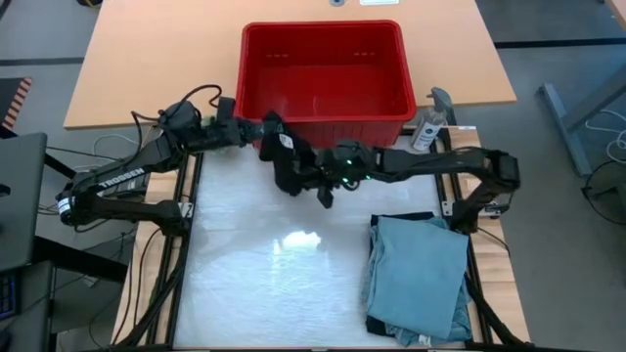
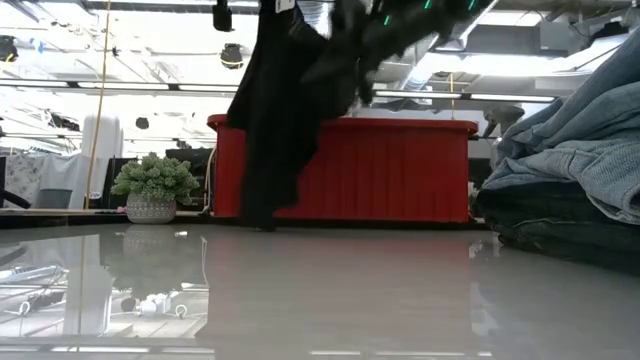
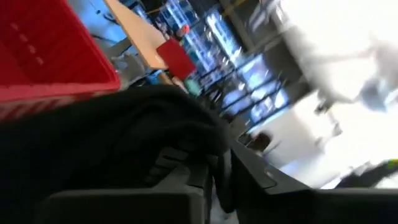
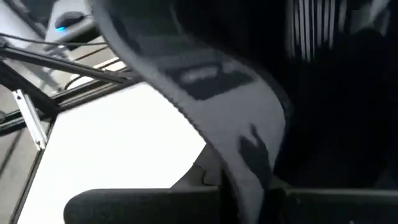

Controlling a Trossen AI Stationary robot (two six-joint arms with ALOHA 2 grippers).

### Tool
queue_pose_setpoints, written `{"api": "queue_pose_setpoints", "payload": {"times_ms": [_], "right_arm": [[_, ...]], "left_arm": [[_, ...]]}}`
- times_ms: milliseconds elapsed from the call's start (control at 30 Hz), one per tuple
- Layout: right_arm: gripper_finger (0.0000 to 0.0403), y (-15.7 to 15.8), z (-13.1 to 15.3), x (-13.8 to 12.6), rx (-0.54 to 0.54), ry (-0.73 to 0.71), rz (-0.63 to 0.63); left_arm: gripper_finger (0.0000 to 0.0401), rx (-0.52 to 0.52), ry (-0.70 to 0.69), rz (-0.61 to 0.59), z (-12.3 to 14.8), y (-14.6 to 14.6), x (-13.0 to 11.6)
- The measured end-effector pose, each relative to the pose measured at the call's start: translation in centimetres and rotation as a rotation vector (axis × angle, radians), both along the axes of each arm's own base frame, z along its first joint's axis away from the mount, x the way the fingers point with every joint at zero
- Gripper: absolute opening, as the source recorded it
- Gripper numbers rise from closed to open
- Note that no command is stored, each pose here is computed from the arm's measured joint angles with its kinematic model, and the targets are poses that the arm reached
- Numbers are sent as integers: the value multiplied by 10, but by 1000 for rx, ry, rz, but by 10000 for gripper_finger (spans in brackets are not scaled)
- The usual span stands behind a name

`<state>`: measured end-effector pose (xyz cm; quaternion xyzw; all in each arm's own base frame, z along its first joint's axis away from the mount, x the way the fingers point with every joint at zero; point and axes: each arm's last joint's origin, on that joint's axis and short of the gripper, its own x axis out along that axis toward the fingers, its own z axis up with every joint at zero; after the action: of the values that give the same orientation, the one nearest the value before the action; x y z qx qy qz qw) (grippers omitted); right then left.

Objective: Fold Laundry from Bin
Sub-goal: Fold the black boxer

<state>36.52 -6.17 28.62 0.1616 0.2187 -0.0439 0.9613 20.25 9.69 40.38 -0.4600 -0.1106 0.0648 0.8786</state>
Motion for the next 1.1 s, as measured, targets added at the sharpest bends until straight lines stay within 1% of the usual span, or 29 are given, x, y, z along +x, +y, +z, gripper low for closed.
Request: {"api": "queue_pose_setpoints", "payload": {"times_ms": [67, 167, 300, 400, 467, 533, 567, 633, 733, 800, 867, 933, 1033, 1100], "right_arm": [[16, 13, 14, -11, -6, 31, -41], [16, 30, 25, -31, 18, 115, -120], [16, 56, 30, -58, 52, 256, -213], [16, 76, 29, -76, 80, 347, -265], [16, 89, 29, -86, 102, 398, -281], [16, 102, 28, -94, 121, 438, -281], [16, 107, 27, -97, 128, 460, -279], [16, 117, 25, -103, 136, 500, -274], [16, 129, 21, -106, 135, 531, -256], [16, 136, 18, -106, 109, 551, -222], [16, 145, 12, -106, 68, 587, -162], [16, 156, 5, -105, 57, 640, -83], [16, 173, -6, -106, 84, 724, -3], [16, 184, -12, -108, 90, 772, 21]], "left_arm": [[49, 80, 58, -11, -4, -1, 0], [91, 182, 188, -39, -14, -2, 0], [162, 271, 396, -105, -34, -7, 0], [216, 312, 533, -187, -48, -15, 0], [246, 338, 618, -236, -56, -21, -2], [266, 385, 720, -259, -64, -26, -4], [272, 437, 774, -272, -68, -29, -5], [278, 579, 859, -303, -75, -33, -3], [280, 761, 920, -387, -87, -36, 12], [281, 845, 922, -419, -96, -36, 31], [281, 896, 915, -444, -109, -33, 52], [281, 923, 899, -478, -125, -29, 73], [281, 942, 867, -561, -151, -24, 100], [281, 1004, 850, -608, -164, -20, 117]]}}
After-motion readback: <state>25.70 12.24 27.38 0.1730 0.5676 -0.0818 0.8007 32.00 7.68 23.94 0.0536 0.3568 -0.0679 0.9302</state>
